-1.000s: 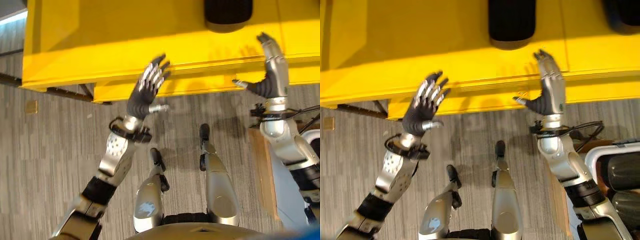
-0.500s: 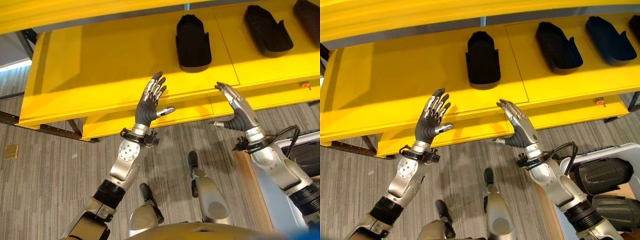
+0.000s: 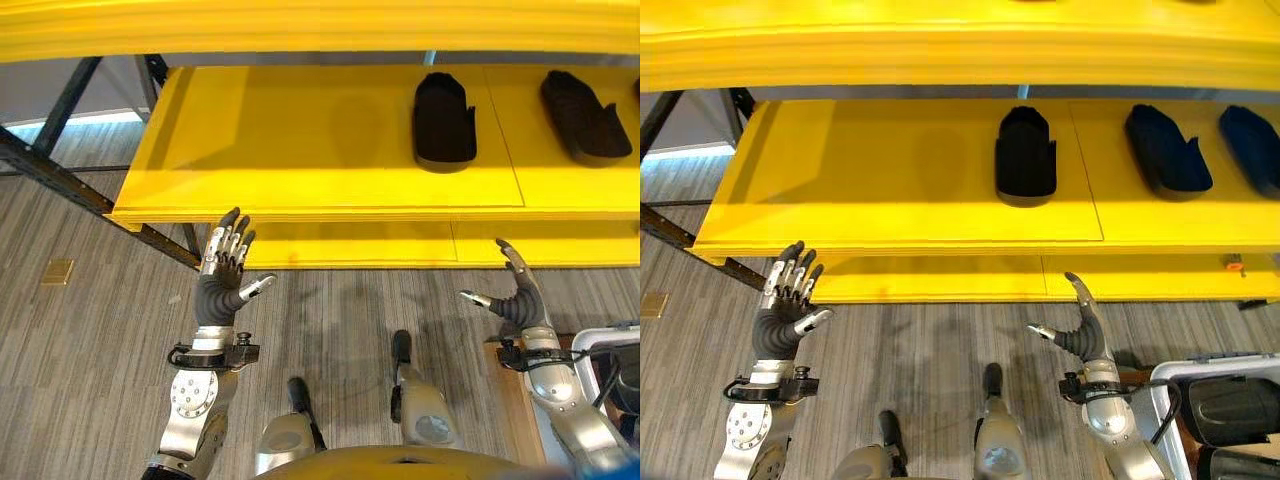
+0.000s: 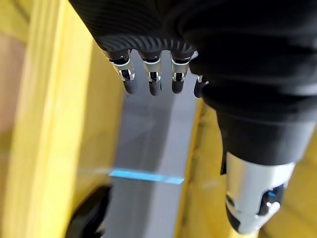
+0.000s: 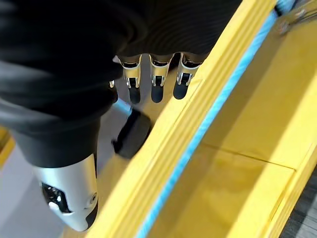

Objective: Move parts from the plastic box to the shelf.

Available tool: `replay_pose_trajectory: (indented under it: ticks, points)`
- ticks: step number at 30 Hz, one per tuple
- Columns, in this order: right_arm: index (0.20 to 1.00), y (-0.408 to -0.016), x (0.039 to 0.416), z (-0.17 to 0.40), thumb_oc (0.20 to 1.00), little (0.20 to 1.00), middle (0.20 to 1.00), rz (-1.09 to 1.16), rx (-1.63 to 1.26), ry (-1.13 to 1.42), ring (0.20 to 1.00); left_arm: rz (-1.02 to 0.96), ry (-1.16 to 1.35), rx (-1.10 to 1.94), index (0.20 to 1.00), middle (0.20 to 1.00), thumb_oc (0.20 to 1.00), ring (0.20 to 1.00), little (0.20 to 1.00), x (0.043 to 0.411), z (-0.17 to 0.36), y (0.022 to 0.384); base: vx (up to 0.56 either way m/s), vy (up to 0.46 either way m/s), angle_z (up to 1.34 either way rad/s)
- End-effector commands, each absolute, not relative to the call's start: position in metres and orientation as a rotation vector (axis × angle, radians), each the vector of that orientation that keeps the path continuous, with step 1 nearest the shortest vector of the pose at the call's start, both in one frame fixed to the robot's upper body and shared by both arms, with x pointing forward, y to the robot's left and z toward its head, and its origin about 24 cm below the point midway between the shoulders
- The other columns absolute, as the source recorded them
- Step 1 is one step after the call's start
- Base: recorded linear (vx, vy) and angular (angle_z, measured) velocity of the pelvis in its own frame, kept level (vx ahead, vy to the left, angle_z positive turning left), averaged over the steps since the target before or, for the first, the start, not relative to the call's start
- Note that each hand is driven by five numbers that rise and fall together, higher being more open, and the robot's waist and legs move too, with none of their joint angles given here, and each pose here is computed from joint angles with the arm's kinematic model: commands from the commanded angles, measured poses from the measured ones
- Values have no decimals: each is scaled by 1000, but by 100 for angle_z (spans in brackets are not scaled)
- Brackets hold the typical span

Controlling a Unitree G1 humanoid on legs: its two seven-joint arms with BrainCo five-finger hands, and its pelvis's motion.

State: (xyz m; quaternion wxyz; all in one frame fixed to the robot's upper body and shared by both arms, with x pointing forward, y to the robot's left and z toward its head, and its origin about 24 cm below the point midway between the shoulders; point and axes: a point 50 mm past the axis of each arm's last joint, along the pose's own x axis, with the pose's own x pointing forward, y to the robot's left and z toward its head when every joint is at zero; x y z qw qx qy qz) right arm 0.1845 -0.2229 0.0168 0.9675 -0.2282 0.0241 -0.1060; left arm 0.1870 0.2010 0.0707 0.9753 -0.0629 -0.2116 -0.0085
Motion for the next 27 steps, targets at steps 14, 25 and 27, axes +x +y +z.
replay_pose_trajectory:
  ticks: [14, 25, 27]
  points:
    - [1000, -245, 208, 21, 1000, 1000, 1000, -463, -320, 93, 1000, -321, -545, -19, 1000, 1000, 1000, 1000, 1000, 189, 98, 174, -161, 43, -72]
    - [1000, -250, 225, 36, 1000, 1000, 1000, -453, -429, 81, 1000, -281, -577, -132, 1000, 1000, 1000, 1000, 1000, 198, 104, 172, -162, -280, -127]
    - [1000, -258, 221, 36, 1000, 1000, 1000, -489, -450, 74, 1000, -303, -580, -158, 1000, 1000, 1000, 1000, 1000, 198, 105, 170, -65, -206, -36]
